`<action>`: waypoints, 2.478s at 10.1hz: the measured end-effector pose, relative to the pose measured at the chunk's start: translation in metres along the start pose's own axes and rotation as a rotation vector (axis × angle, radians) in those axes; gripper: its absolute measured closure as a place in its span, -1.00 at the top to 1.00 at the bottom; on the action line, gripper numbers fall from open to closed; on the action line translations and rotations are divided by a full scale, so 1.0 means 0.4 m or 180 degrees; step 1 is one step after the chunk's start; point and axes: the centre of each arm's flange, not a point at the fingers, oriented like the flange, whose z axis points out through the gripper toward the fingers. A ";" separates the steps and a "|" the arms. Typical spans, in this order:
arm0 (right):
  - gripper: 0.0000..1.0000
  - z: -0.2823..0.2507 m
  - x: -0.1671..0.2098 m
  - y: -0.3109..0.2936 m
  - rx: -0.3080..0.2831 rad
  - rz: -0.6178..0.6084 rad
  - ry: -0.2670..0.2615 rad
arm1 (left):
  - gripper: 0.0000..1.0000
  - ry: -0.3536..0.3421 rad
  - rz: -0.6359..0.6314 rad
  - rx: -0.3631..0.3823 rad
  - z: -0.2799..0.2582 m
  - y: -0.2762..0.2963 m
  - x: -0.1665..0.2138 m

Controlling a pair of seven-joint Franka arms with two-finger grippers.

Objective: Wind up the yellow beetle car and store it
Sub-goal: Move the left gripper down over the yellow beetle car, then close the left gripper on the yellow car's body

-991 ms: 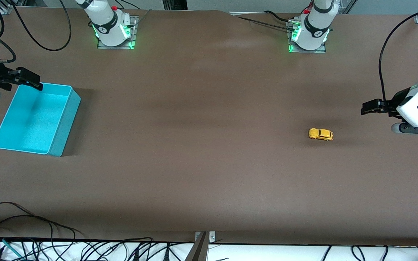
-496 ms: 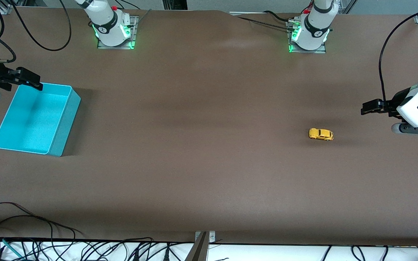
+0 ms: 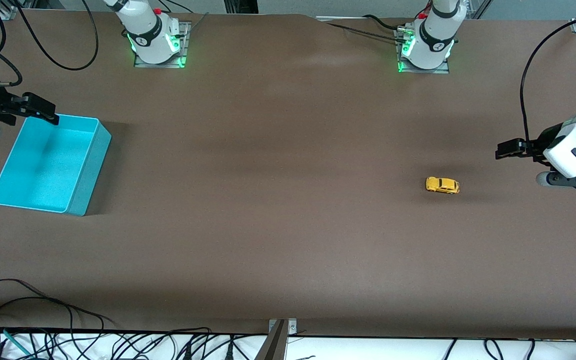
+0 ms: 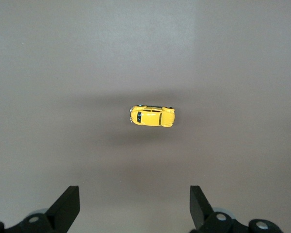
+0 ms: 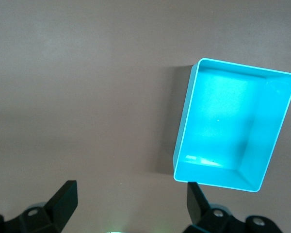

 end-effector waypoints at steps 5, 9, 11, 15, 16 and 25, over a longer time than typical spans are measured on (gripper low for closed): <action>1.00 0.000 0.000 0.000 0.0000 0.0000 0.0003 | 1.00 -0.0073 -0.0178 -0.0005 0.033 -0.003 0.014; 1.00 0.000 0.000 0.001 0.0000 0.0002 0.0004 | 1.00 -0.0115 -0.0586 -0.0044 0.051 -0.002 0.021; 1.00 0.000 0.001 0.001 0.0000 0.0002 0.0004 | 1.00 -0.0155 -0.1164 -0.0038 0.100 -0.006 0.042; 1.00 0.000 0.001 0.002 0.0000 0.0005 0.0004 | 1.00 -0.0009 -0.2676 -0.0046 0.278 -0.017 0.061; 1.00 0.000 0.001 0.002 0.0000 0.0005 0.0005 | 1.00 0.0038 -0.2996 -0.0066 0.331 -0.020 0.058; 1.00 -0.001 0.001 0.002 0.0000 0.0005 0.0006 | 1.00 0.0145 -0.4442 -0.0131 0.683 0.044 0.086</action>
